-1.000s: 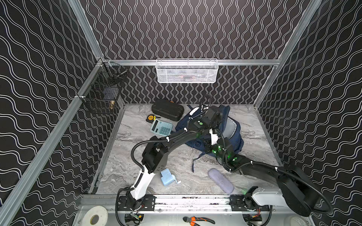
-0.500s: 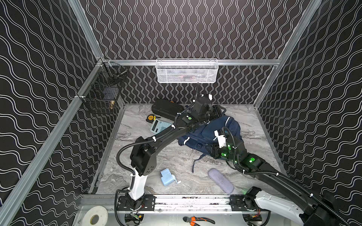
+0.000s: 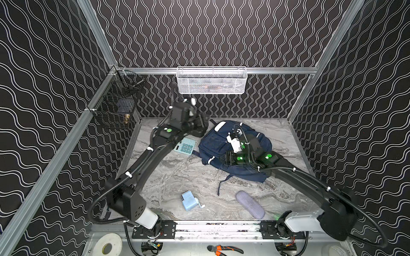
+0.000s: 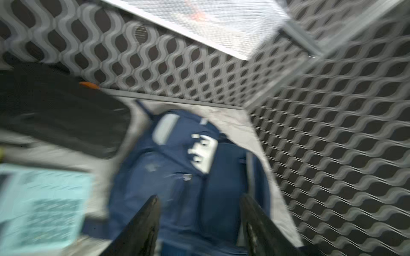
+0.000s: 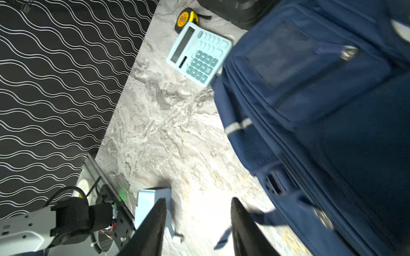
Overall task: Pack books, pencil case, and school supplies into a backpack
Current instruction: Pick up the calculator from the top-left of the table, then pass the calculator.
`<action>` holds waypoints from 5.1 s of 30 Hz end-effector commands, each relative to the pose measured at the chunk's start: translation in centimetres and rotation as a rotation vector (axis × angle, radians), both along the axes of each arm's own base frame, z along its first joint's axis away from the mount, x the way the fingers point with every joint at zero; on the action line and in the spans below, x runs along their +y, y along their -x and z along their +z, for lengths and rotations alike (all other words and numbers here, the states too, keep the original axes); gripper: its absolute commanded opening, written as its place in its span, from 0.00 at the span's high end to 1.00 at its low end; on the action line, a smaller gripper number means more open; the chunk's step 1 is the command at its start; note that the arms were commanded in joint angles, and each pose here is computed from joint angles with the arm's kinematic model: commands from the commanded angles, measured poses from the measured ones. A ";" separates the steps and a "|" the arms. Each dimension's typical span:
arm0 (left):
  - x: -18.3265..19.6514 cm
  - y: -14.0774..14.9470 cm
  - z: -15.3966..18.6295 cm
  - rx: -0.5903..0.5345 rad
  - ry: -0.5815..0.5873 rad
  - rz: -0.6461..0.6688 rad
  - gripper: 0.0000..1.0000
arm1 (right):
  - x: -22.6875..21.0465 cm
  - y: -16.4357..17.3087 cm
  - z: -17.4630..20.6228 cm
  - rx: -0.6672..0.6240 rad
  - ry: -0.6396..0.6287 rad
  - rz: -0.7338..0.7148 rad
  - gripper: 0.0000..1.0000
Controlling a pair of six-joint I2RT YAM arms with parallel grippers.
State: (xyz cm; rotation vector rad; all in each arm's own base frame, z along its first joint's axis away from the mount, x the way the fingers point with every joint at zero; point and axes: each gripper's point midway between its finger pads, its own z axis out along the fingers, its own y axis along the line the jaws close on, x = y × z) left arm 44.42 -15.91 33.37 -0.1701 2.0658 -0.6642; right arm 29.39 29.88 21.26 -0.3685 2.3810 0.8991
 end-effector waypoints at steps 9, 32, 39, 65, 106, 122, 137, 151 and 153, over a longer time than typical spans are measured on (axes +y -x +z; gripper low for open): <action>16.7 -2.2 -10.7 0.202 0.071 0.249 0.38 | 7.2 -2.6 0.3 0.090 -0.063 0.128 0.50; 18.1 -5.7 -27.8 0.391 0.110 0.124 0.50 | 8.6 -2.4 -2.7 0.184 0.015 0.196 0.49; 16.3 -5.2 -29.4 0.404 0.184 0.036 0.60 | 9.0 -2.1 -4.7 0.237 0.011 0.205 0.50; 15.2 -3.5 -21.6 0.305 0.249 0.026 1.00 | 7.1 -2.0 -2.2 0.214 -0.027 0.193 0.49; -4.6 9.9 16.5 -0.521 0.461 -0.711 1.00 | -7.9 -1.4 28.0 -0.437 -0.823 0.237 0.36; -7.2 10.2 15.1 -0.483 0.455 -0.766 1.00 | -4.9 -0.7 28.0 -0.447 -0.808 0.303 0.49; -6.5 8.6 13.8 -0.497 0.370 -0.627 0.77 | -6.3 -3.0 24.0 -0.340 -0.682 0.076 1.00; -9.0 7.3 11.1 -0.514 0.202 -0.453 0.52 | -18.6 -2.3 22.4 -0.342 -0.340 -0.535 1.00; -11.3 7.7 9.1 -0.469 0.148 -0.474 0.52 | -20.6 -0.9 22.7 -0.382 -0.274 -0.604 1.00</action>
